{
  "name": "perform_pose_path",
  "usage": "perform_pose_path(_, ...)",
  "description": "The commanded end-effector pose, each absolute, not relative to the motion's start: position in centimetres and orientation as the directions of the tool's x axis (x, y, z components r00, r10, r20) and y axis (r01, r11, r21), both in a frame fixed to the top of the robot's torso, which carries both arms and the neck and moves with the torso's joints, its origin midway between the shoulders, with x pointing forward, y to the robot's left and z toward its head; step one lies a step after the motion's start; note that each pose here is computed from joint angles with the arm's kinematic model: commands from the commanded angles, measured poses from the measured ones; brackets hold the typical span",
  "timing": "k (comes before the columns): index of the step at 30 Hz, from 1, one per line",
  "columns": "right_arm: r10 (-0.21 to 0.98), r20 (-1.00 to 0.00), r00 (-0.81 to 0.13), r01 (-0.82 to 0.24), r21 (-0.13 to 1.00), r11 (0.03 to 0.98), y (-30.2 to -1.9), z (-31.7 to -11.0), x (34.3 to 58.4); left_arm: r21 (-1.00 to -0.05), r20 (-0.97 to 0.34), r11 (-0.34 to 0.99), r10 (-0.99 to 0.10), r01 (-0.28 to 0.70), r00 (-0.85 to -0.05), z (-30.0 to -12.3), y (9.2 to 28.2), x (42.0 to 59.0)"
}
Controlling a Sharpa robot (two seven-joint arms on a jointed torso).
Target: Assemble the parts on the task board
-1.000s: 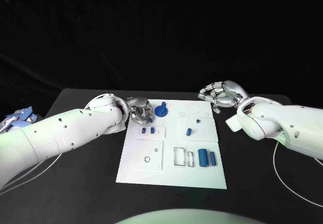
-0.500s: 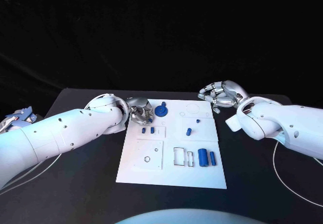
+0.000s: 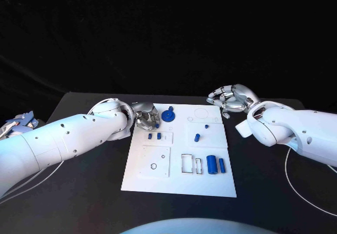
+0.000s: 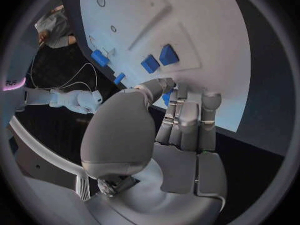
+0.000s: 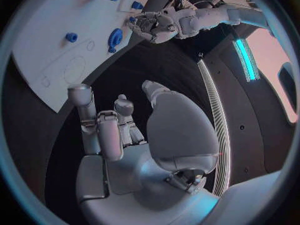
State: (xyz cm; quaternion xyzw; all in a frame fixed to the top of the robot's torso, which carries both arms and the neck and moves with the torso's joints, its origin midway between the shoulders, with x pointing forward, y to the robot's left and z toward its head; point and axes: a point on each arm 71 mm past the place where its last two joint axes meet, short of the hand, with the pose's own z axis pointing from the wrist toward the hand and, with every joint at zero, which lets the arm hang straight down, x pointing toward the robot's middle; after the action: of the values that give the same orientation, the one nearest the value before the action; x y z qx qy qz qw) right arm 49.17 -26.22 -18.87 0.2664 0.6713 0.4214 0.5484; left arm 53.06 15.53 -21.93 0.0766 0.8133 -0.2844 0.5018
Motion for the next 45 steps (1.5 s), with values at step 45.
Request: perform_pose_path(45, 0.103, -0.970, -0.218, -0.397, 0.185, 0.899, -24.4, -20.6, 47.9, -0.992, -0.073, 0.034, -0.936, 0.119, -0.344, -17.9, 23.0, 51.1)
